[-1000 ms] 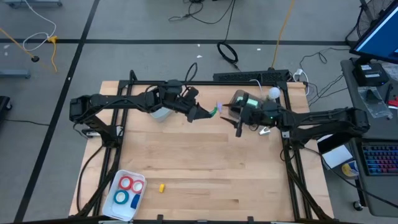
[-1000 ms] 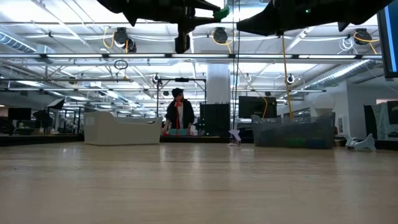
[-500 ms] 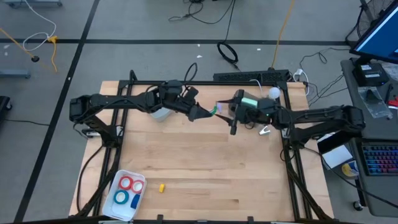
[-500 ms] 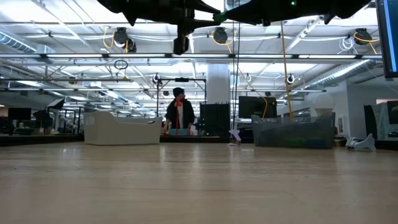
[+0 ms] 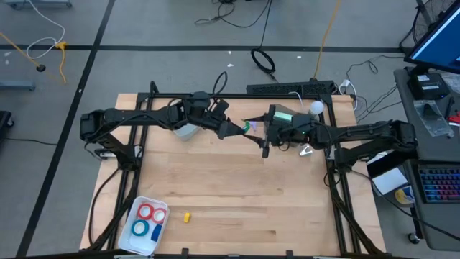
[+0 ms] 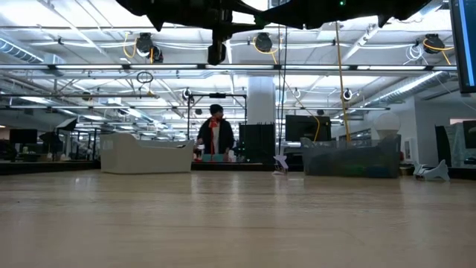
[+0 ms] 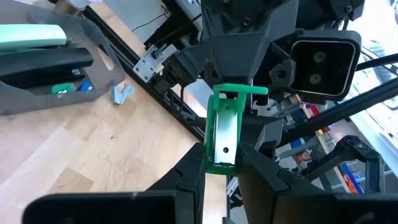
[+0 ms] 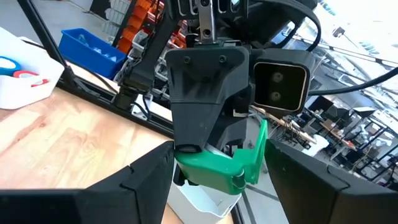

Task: Pick and place Stapler, Stapler remover, tape
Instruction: Put the small green stapler into the black bin

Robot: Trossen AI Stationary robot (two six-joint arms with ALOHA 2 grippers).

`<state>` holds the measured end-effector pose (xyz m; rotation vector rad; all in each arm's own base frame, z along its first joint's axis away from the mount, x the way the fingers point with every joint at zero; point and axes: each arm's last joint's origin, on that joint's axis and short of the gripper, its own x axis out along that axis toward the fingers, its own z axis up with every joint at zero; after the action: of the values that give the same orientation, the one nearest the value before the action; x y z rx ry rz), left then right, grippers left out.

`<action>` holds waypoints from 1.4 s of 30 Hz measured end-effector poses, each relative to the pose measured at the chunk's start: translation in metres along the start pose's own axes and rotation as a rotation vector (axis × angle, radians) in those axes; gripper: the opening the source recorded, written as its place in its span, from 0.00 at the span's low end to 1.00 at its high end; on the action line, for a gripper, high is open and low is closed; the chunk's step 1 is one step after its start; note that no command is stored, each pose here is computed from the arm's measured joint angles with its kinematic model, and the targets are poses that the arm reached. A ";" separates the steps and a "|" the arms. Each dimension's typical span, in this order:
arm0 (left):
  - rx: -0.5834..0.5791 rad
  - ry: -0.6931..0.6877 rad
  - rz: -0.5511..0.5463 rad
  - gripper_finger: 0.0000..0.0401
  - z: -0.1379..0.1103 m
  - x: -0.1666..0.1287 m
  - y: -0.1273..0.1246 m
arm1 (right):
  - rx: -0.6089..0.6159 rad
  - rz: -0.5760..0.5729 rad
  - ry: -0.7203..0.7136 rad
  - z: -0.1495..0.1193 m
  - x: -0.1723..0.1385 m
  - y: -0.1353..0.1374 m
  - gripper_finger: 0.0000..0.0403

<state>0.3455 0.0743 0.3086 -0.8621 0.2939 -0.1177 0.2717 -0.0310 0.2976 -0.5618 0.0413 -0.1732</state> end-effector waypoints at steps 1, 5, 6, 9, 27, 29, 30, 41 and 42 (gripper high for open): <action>-0.001 0.002 -0.002 0.18 0.000 0.000 0.000 | -0.005 0.000 -0.001 0.000 0.000 0.000 0.61; -0.005 0.019 -0.018 0.18 0.000 0.000 0.000 | -0.015 0.009 -0.010 0.001 0.000 0.000 0.61; -0.008 0.024 -0.022 0.18 0.000 0.000 0.000 | -0.027 0.021 -0.017 0.001 0.000 0.000 0.61; -0.019 0.043 -0.038 0.18 0.000 -0.001 0.001 | -0.040 0.049 -0.042 0.002 0.000 0.001 0.61; -0.086 0.110 -0.046 0.18 -0.004 -0.001 0.003 | -0.027 0.147 -0.004 -0.003 -0.001 0.007 0.50; -0.091 0.123 -0.060 0.18 -0.004 -0.001 0.002 | -0.037 0.143 -0.005 -0.003 -0.001 0.007 0.52; -0.091 0.130 -0.067 0.18 -0.005 -0.001 0.002 | -0.044 0.140 -0.004 -0.003 -0.001 0.007 0.53; -0.109 0.139 -0.081 0.18 -0.005 -0.001 0.000 | -0.078 0.170 -0.021 0.003 0.007 0.005 0.57; -0.112 0.141 -0.078 0.18 -0.005 -0.001 0.000 | -0.078 0.181 -0.013 0.003 0.010 0.005 0.56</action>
<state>0.3430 0.0708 0.3054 -0.9791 0.4015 -0.2369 0.2822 -0.0268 0.2976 -0.6334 0.0858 0.0082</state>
